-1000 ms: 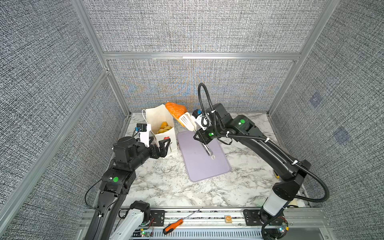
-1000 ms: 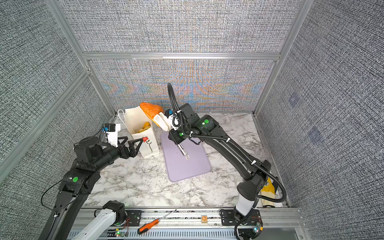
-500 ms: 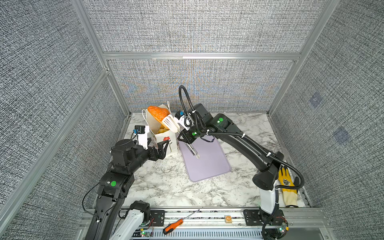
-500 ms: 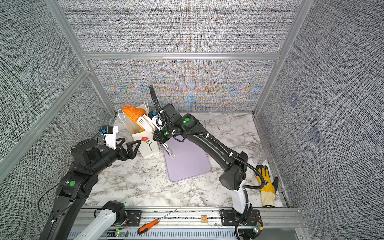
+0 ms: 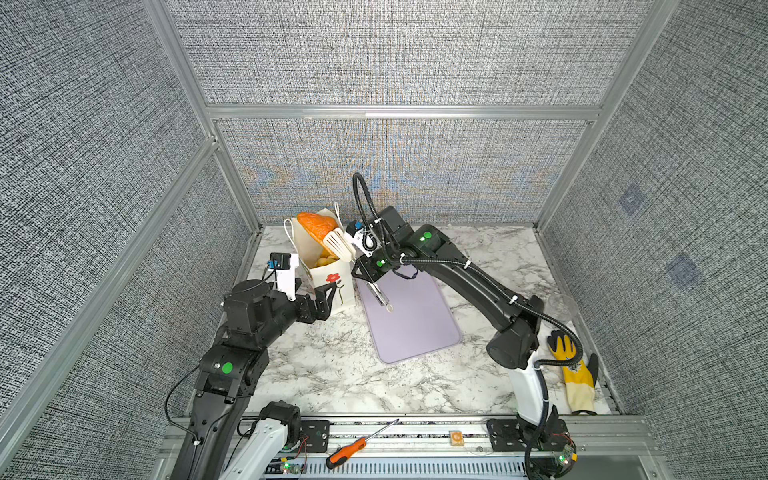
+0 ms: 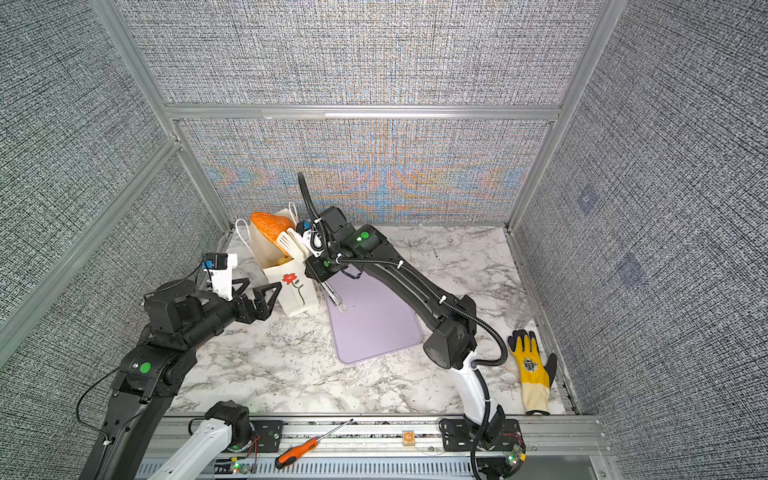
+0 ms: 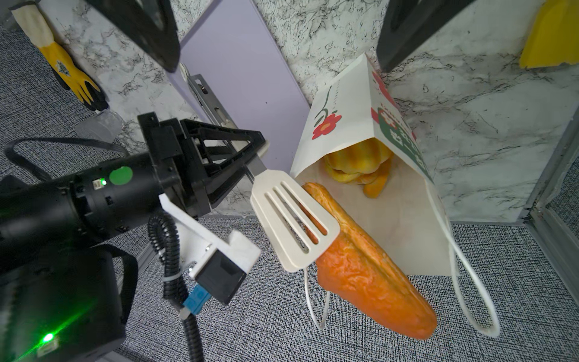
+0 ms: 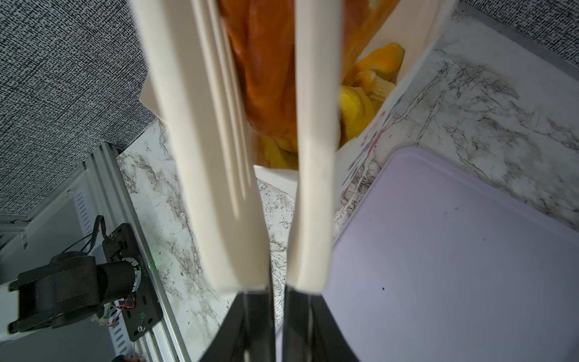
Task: Place the fake bread into the paper bag
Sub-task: 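Lower the bread roll into the bag and open the tongs, then lay the tongs down on the tray with the right gripper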
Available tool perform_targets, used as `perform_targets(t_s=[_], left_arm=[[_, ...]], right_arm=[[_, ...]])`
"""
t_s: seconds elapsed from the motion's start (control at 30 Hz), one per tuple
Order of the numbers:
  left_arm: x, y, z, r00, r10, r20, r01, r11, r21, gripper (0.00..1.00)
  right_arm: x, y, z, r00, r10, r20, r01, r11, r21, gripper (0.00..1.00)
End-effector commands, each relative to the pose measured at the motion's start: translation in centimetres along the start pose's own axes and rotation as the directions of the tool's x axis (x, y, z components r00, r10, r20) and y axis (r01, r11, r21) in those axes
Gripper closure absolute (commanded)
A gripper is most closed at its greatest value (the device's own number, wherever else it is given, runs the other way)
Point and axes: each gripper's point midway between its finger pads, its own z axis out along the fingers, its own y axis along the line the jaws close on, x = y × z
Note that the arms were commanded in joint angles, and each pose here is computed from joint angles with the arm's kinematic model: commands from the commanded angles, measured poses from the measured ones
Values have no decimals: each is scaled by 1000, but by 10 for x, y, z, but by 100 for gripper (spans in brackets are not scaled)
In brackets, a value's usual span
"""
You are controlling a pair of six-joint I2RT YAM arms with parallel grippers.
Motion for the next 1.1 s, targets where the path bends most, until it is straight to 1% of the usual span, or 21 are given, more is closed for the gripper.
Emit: perform_targets(t_s=[0.0, 0.1, 0.23, 0.3, 0.4, 0.6, 0.7, 0.77, 0.83, 0.93, 1.07], left_arm=[[-2, 0, 0, 1000, 9, 6, -9, 1000, 0, 1], [-1, 0, 2, 1000, 8, 4, -8, 1000, 2, 1], [-1, -1, 2, 1000, 8, 3, -8, 1000, 5, 1], [-2, -1, 2, 1000, 10, 3, -10, 1000, 4, 1], [-2, 1, 2, 1000, 8, 1, -8, 1000, -9, 1], [-5, 6, 1, 1000, 10, 2, -10, 999, -39, 1], [-6, 15, 0, 1000, -2, 11, 3, 996, -90, 1], [-4, 25, -1, 999, -15, 30, 19, 990, -142, 1], [-1, 36, -2, 998, -34, 52, 43, 979, -197, 1], [4, 48, -4, 995, -55, 85, 75, 965, -252, 1], [11, 63, -7, 990, -81, 116, 114, 941, -318, 1]], right_arm=[[-6, 4, -3, 1000, 2, 16, -2, 1000, -20, 73], [-4, 3, -1, 1000, 3, 5, -3, 1000, -19, 70], [-2, -1, -4, 1000, 11, -1, -11, 1000, 8, 55], [-4, -1, -8, 1000, 11, 7, -11, 1000, 18, 51], [-6, -2, -14, 1000, 11, 19, -12, 999, 35, 47], [-9, 0, -26, 999, 7, 37, -9, 999, 42, 46], [-10, 3, -42, 998, -21, 54, 18, 998, 64, 45], [-7, -1, -56, 997, -42, 68, 35, 994, 100, 45], [-2, -11, -74, 995, -44, 89, 30, 988, 150, 45], [13, -33, -96, 994, -16, 108, -7, 978, 209, 45], [46, -69, -105, 995, 31, 97, -59, 951, 303, 45]])
